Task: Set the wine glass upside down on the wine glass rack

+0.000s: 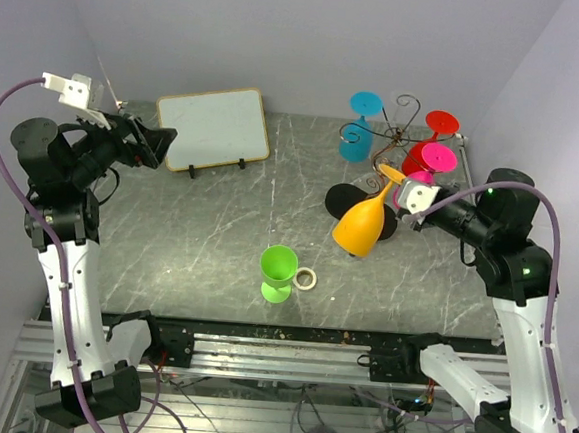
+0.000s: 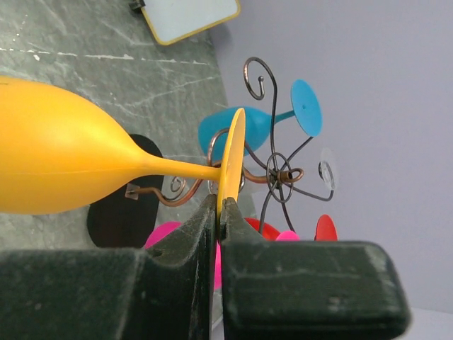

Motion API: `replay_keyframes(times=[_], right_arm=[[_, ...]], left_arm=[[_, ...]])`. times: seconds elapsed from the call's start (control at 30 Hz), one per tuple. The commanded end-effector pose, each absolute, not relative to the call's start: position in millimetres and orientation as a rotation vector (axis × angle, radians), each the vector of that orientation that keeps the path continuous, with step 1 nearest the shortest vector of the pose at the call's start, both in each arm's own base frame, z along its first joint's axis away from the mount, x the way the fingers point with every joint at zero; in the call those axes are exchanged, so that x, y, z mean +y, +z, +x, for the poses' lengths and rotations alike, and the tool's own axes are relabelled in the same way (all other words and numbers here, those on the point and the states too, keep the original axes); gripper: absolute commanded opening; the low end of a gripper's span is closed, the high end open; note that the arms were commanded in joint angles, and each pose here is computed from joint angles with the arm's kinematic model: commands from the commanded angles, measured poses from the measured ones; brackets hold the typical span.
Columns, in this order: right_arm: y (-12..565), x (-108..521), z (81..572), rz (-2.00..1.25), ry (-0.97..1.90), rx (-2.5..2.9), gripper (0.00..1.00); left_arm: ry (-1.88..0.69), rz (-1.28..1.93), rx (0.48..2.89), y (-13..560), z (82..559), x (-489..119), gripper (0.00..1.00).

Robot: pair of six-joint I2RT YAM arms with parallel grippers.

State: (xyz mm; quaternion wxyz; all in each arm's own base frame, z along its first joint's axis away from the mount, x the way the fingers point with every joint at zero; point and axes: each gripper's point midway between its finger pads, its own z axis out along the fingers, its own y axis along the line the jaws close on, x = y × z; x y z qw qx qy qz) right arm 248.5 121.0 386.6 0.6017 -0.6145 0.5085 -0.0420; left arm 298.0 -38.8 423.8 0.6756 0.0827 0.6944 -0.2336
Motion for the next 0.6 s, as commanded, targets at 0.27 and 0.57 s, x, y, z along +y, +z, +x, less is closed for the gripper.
replay_keyframes(times=[0.27, 0.57], right_arm=[[402, 145, 288, -1.327, -0.092, 1.147, 0.00], [406, 151, 321, -1.285, -0.173, 1.192, 0.00]], left_arm=[[-0.460, 0.114, 1.552, 417, 307, -23, 1.00], [-0.405, 0.075, 1.538, 416, 306, -14, 0.99]])
